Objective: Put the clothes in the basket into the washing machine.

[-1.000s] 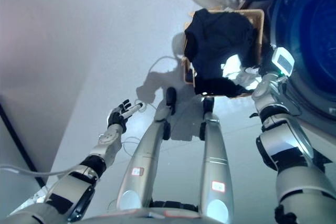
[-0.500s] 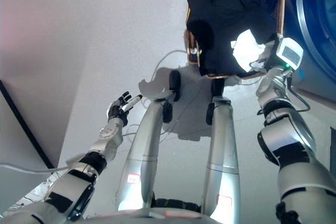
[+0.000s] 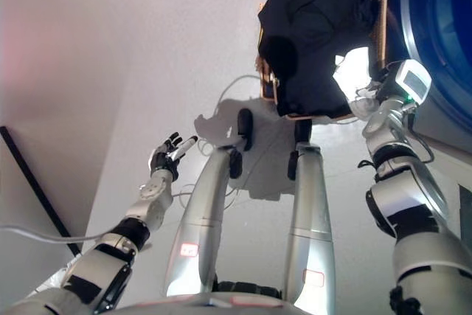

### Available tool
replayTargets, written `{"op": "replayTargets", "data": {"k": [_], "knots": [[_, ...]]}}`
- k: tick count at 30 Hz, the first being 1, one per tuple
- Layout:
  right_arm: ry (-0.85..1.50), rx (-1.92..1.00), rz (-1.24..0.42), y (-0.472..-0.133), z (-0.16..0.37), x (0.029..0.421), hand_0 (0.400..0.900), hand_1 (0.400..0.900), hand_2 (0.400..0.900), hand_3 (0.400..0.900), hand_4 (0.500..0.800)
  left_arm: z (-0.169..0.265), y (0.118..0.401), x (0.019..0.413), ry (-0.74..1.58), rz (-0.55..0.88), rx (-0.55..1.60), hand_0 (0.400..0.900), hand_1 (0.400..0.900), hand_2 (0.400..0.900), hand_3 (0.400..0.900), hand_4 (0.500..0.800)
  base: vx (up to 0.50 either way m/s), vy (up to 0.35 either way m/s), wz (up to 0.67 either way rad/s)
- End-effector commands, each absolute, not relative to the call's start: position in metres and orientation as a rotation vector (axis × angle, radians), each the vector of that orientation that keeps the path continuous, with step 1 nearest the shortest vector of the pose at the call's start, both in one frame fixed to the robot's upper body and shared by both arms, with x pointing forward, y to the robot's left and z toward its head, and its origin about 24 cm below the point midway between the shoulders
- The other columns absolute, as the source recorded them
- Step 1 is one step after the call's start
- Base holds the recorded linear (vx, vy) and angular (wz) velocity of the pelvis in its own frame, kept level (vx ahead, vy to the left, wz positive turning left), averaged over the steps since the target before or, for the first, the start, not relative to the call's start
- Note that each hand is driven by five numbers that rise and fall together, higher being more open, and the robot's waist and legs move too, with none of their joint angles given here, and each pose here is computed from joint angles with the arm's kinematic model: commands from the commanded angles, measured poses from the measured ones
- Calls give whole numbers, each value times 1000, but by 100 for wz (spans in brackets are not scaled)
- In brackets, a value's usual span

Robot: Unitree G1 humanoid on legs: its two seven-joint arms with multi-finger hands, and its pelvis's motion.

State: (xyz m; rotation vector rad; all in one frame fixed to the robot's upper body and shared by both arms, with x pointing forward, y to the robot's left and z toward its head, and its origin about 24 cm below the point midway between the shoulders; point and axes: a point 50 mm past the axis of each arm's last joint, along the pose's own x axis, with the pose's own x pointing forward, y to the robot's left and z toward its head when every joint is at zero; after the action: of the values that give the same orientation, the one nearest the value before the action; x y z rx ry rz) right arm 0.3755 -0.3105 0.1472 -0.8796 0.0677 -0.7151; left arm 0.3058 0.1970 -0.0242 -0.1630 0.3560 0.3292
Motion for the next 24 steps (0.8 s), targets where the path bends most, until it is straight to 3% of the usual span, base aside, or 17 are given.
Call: {"op": "replayTargets", "data": {"k": [1, 5, 9, 15, 19, 24], "knots": [[-85, -660, -830, -330, 160, 360, 400, 400, 400, 400, 500, -56, 223, 272, 463, 488, -166, 900, 900, 900, 900, 800, 42, 14, -10], [-154, -455, -835, -330, 164, 356, 400, 400, 400, 400, 500, -61, 229, 268, 489, 521, -180, 900, 900, 900, 900, 800, 34, -2, -6], [-294, 246, -886, -325, 158, 348, 400, 400, 400, 400, 500, -68, 233, 262, 538, 579, -225, 900, 900, 900, 900, 800, 71, -9, -6], [-389, 760, -907, -314, 165, 353, 400, 400, 400, 400, 500, -72, 232, 260, 571, 596, -250, 900, 900, 900, 900, 800, 53, -19, -2], [-448, 962, -965, -318, 193, 361, 400, 400, 400, 400, 500, -76, 226, 257, 588, 567, -243, 900, 900, 900, 900, 800, 69, -24, 2], [-482, 1006, -1086, -343, 230, 355, 400, 400, 400, 400, 500, -74, 217, 260, 583, 530, -238, 900, 900, 900, 900, 800, 62, -27, 5]]}}
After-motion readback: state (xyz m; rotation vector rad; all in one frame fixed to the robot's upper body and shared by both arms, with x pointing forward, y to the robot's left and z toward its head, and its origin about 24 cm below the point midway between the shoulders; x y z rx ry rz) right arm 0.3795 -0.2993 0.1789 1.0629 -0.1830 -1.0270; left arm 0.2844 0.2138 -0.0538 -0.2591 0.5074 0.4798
